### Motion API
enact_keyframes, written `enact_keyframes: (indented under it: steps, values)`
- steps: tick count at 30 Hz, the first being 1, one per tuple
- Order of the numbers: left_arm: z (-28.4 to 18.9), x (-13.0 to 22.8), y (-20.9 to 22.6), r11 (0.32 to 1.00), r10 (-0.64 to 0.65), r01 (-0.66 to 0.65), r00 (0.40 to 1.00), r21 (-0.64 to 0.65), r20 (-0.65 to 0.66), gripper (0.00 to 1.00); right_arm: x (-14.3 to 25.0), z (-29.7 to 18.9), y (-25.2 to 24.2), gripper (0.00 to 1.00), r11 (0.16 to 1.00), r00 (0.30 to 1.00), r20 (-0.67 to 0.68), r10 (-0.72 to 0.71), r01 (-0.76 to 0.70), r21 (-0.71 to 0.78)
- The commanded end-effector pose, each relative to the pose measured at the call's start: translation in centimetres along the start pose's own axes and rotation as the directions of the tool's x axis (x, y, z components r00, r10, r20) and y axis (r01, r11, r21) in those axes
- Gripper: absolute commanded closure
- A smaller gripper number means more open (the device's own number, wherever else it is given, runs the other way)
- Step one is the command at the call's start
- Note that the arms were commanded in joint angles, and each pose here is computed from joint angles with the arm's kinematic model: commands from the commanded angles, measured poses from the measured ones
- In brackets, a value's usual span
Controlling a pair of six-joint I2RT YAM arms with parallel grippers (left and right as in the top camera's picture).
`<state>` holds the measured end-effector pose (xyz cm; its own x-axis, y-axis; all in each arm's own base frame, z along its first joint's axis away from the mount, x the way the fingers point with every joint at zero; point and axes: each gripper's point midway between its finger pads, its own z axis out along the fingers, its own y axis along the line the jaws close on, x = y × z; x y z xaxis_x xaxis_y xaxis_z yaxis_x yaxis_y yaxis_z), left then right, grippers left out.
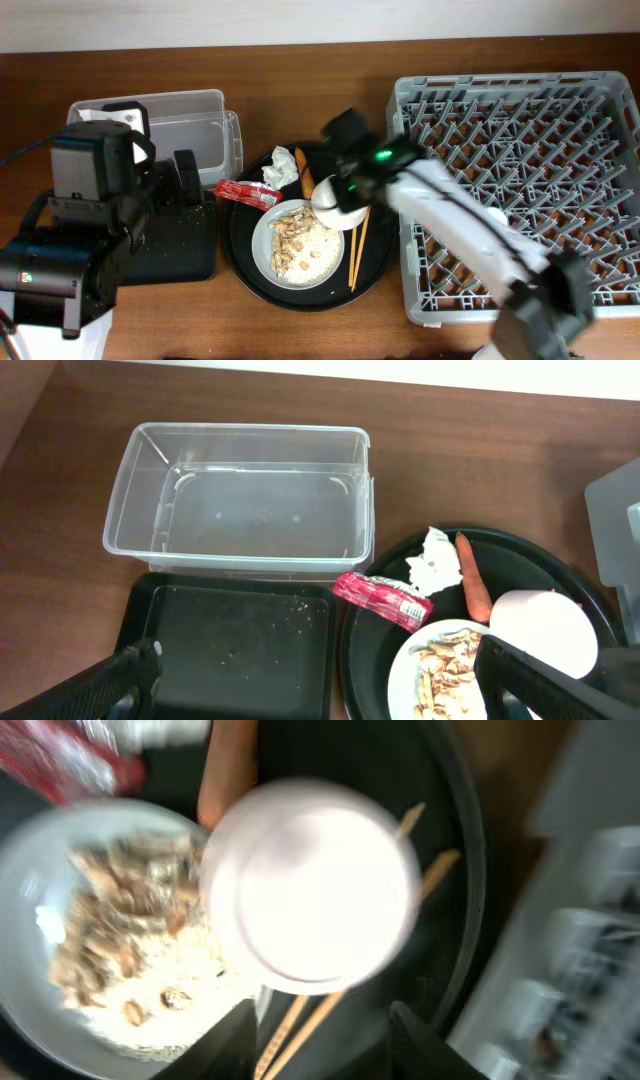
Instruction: Sort waste into correct bins and load items into the dishwasher rack
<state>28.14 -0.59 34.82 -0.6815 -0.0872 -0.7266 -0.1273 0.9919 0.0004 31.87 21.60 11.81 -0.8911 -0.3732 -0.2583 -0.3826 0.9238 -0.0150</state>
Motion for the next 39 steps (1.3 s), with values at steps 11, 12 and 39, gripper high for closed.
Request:
enact_keyframes:
  steps: [11,12,39]
  values:
    - [-0.2,-0.3,0.4,1.0,-0.018,0.018,1.0,-0.015,0.012,0.0,-1.5,0.7,3.7,0.05,0.814,0.912,0.057,-0.406,0.333,0.475]
    - [-0.2,-0.3,0.4,1.0,-0.018,0.018,1.0,-0.015,0.013,0.0,-1.2,1.4,3.9,0.01,0.797,0.902,0.028,-0.43,0.365,0.481]
    - [-0.2,-0.3,0.4,1.0,-0.018,0.018,1.0,-0.015,0.012,0.0,-0.7,5.8,1.6,0.02,0.623,0.88,-0.124,-0.458,0.417,0.662]
